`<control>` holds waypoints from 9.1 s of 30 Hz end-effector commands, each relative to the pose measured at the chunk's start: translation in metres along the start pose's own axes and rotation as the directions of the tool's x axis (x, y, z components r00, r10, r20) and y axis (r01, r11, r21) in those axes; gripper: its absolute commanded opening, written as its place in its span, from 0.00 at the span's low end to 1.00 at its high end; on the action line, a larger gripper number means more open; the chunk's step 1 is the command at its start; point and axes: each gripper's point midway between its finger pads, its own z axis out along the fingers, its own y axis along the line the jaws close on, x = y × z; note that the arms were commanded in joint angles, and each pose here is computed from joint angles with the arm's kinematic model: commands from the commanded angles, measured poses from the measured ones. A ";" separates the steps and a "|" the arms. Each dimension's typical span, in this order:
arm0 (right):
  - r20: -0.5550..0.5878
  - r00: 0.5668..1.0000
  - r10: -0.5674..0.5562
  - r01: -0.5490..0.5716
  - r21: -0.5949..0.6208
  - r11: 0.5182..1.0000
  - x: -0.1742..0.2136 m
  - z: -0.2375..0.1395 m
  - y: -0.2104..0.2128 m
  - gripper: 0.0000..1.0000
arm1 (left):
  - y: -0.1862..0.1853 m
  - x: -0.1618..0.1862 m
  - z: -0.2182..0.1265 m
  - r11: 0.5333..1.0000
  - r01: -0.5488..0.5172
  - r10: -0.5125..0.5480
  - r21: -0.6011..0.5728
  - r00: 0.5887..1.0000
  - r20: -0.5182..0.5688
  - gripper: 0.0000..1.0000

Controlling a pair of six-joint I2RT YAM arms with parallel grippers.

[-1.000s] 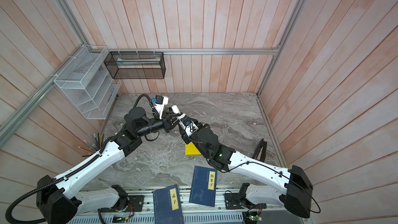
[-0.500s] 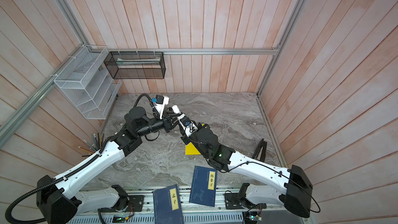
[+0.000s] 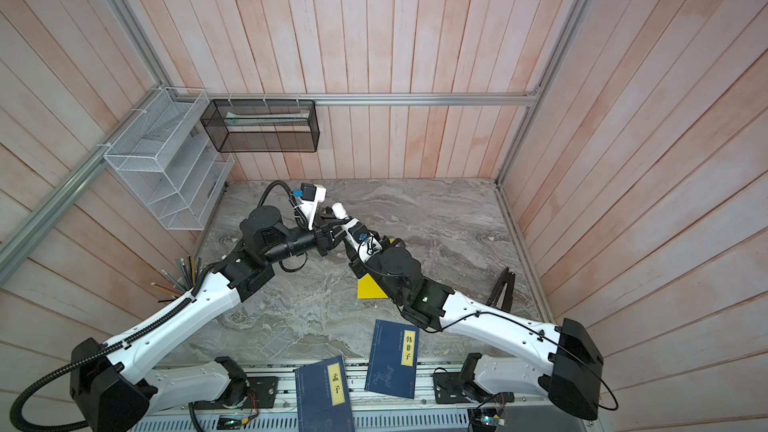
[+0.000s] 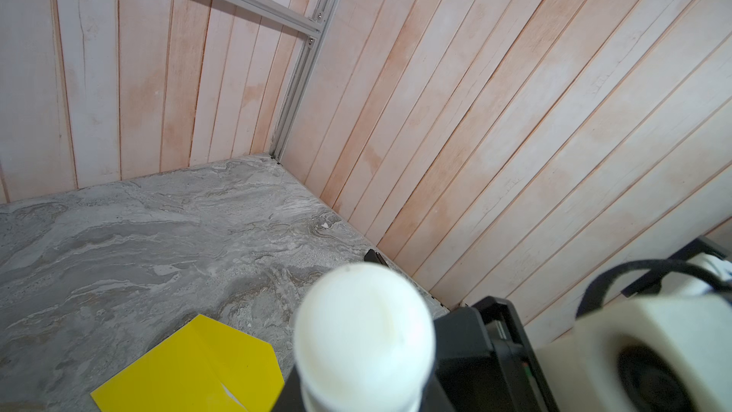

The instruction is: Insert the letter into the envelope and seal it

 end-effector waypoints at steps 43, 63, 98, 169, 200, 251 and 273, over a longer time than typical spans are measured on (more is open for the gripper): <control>0.066 0.969 0.237 -0.174 -0.499 0.849 -0.026 -0.025 0.020 0.09 | -0.018 -0.007 0.004 0.984 -0.096 0.105 0.153 0.993 -0.048 0.00; -0.042 0.902 0.431 -0.267 -0.836 0.479 -0.047 -0.049 0.039 0.13 | -0.048 -0.005 -0.003 0.933 -0.118 0.145 0.339 0.988 -0.056 0.00; 0.142 0.990 0.005 0.006 -0.075 0.997 -0.023 -0.009 0.000 0.54 | -0.004 -0.021 -0.008 0.995 -0.093 0.092 0.029 0.996 0.017 0.00; 0.135 0.887 0.442 -0.205 -0.742 0.638 -0.067 -0.065 0.015 0.18 | -0.037 -0.010 -0.012 0.965 -0.119 0.132 0.236 0.990 -0.042 0.00; 0.406 0.905 -0.125 0.096 0.090 0.991 -0.028 -0.032 -0.016 0.59 | 0.017 -0.028 -0.007 0.926 0.334 -0.357 0.176 0.927 0.117 0.00; 0.367 0.890 -0.270 0.199 0.221 0.955 -0.037 0.008 -0.025 0.04 | -0.011 -0.015 0.014 0.873 0.397 -0.418 0.285 0.908 0.014 0.18; 0.375 0.910 -0.178 0.140 0.128 0.982 -0.038 -0.013 -0.024 0.01 | -0.001 -0.031 0.000 0.877 0.389 -0.428 0.283 0.899 0.089 0.47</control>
